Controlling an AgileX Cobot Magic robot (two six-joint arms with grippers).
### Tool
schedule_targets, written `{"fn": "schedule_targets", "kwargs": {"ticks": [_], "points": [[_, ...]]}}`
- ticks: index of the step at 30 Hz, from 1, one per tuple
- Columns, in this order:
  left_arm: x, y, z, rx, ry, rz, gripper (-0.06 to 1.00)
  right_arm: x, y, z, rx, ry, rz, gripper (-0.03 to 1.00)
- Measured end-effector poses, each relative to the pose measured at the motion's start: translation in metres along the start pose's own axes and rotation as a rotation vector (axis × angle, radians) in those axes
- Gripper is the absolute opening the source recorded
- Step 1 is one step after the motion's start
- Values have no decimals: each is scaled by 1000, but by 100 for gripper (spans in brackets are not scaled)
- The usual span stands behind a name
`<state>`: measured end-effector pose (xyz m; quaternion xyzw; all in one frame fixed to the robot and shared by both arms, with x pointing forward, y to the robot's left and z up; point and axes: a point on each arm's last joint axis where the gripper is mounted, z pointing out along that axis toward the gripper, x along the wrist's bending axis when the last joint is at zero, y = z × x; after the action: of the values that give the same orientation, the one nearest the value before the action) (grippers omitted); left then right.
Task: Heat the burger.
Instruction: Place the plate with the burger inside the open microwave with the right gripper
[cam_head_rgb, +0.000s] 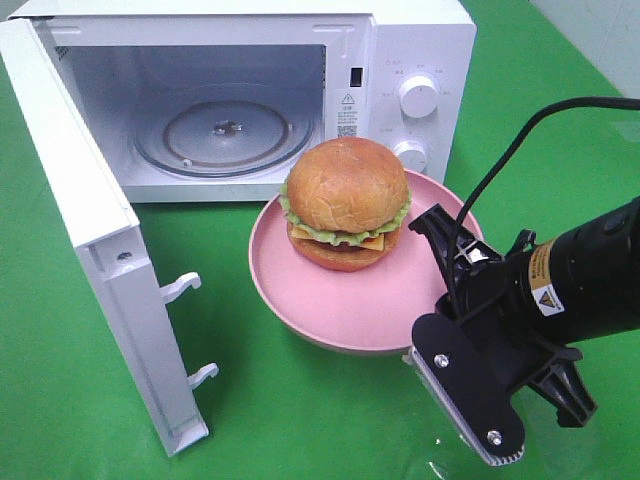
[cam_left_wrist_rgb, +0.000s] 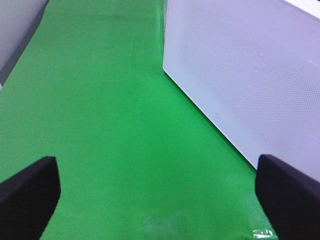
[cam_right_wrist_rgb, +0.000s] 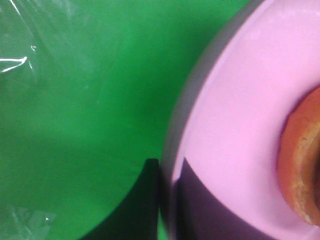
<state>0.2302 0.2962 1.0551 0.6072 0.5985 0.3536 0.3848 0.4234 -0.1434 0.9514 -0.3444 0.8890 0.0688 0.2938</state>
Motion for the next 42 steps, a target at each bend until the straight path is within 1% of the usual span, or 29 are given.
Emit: {"fn": "schedule_targets", "kwargs": {"ticks": [6,13,17,18,22,23,28,34,42], "points": [[0,0,0,0,0,0,98,1,4,0,-41,9,-35,4],[0,0,0,0,0,0,98,2,4,0,-41,20,-43,4],[0,0,0,0,0,0,98,1,3,-1,-38,44,-45,4],[0,0,0,0,0,0,98,-3,2,-2,-33,62,-45,4],[0,0,0,0,0,0,98,-11,1,-5,-28,67,-44,4],[0,0,0,0,0,0,98,-21,1,-8,-26,41,-42,4],[0,0,0,0,0,0,98,-28,0,-10,-24,22,-40,4],[0,0,0,0,0,0,98,-38,0,-2,-20,73,-41,4],[0,0,0,0,0,0,98,-52,1,7,-36,73,-27,4]]}}
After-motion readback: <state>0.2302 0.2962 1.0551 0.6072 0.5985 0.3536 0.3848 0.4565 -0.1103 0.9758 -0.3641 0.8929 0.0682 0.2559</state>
